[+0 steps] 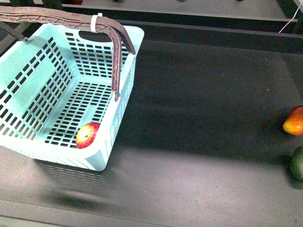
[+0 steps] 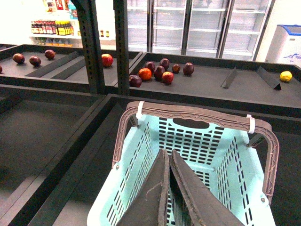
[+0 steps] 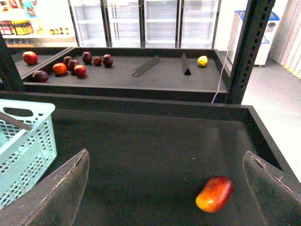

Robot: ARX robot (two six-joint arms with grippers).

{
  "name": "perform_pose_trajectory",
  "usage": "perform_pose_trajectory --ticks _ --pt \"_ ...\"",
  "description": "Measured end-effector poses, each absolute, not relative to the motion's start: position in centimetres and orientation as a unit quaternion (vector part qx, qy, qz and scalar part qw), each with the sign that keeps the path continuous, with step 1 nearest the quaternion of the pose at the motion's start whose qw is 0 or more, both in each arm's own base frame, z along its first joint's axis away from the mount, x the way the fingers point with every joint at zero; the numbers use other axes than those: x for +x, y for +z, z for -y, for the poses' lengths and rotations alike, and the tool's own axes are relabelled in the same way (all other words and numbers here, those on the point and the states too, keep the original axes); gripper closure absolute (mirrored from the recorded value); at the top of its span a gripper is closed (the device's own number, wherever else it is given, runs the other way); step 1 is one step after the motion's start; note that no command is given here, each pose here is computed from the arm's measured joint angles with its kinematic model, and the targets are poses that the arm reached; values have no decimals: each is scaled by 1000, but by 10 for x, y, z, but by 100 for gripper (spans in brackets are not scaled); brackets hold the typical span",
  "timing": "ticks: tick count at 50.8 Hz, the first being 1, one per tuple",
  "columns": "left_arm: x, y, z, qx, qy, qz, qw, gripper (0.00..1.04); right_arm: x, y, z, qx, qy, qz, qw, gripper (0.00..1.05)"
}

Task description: Pick apple with right arm and hold basket with left

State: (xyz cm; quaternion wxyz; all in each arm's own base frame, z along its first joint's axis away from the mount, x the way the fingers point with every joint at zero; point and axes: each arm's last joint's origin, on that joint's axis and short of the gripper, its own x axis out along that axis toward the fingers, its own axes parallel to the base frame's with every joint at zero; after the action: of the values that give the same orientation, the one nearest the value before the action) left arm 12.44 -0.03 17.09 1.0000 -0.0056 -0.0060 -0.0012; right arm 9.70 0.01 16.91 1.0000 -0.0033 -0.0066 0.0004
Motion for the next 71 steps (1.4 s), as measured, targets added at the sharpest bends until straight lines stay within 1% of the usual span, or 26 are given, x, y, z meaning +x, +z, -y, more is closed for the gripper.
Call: perform_pose_trajectory --ticks 31,33,36,66,71 --pt "108 171 0 -6 -1 8 1000 101 97 169 0 -3 0 7 1000 9" --pt "102 167 0 -6 -1 -9 1000 101 97 169 0 -3 0 7 1000 9" --pt "98 168 0 -6 -1 3 1000 101 97 169 0 -3 0 7 1000 9" --pt "97 168 0 -6 -1 5 1000 101 97 169 0 -3 0 7 1000 9" --pt "97 168 0 -6 -1 5 1000 85 97 169 0 -3 0 7 1000 9"
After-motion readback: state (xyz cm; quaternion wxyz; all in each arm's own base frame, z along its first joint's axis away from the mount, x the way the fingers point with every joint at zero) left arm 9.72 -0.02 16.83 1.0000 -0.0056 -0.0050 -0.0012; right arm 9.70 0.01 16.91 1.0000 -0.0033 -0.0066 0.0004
